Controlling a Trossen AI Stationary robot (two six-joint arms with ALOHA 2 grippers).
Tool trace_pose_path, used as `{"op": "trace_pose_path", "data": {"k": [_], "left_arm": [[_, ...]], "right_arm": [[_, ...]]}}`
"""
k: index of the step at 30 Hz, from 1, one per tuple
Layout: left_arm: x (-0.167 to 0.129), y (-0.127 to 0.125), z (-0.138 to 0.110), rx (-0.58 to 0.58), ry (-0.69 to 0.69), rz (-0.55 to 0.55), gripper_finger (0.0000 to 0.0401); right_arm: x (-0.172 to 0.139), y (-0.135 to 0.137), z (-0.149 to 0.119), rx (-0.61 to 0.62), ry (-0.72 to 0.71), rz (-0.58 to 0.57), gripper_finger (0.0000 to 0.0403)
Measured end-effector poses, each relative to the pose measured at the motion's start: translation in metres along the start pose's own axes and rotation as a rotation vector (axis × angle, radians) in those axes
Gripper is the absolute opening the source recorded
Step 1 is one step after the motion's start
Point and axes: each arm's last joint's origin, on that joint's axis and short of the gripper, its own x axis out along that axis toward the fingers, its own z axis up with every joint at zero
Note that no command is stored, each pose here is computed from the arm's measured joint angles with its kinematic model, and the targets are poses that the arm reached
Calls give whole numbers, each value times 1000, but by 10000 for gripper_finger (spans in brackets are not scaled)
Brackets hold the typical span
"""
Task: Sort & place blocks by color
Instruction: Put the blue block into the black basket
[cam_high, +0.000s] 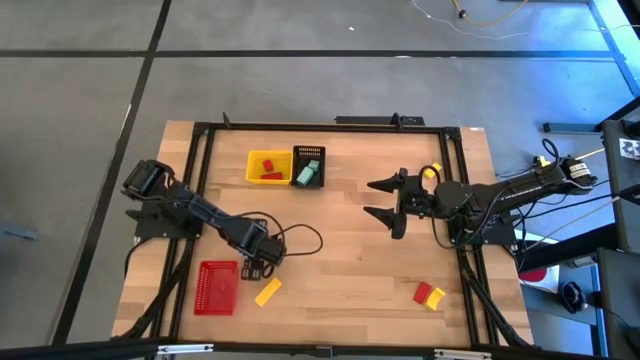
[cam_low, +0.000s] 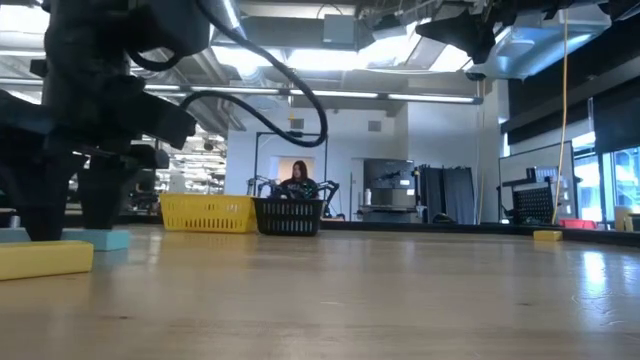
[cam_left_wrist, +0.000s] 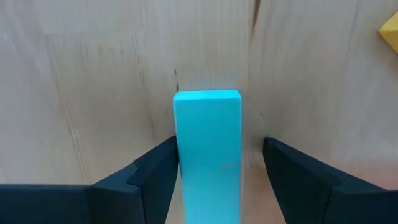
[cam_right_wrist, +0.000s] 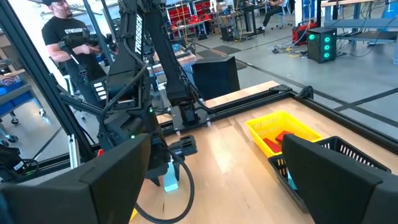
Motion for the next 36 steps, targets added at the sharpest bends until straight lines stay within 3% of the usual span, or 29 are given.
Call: {"op": "trace_pose_path", "data": {"k": [5,11,17,20,25,33,36], "left_arm": [[1,0,1,58,-14,17,206],[-2,5,2,55,-18,6,118],[-24,24,0,49,-81,2,117],[-51,40,0,15,-204,-8,117],[-105,82,-13,-155,-470,103,117],[-197,120,-39,-310,-1190,137,117],[-207,119,-45,-296,-1421,82,117]], "right_arm": [[0,0,0,23,0,0,364],[0,0,0,25,1,0,364],[0,0,-1,20,9,-2,364],[0,-1,-2,17,14,-5,364],[0,-1,-2,14,17,-11,364],[0,-1,-2,10,17,-14,364],[0,-1,-2,11,17,-14,364]]}}
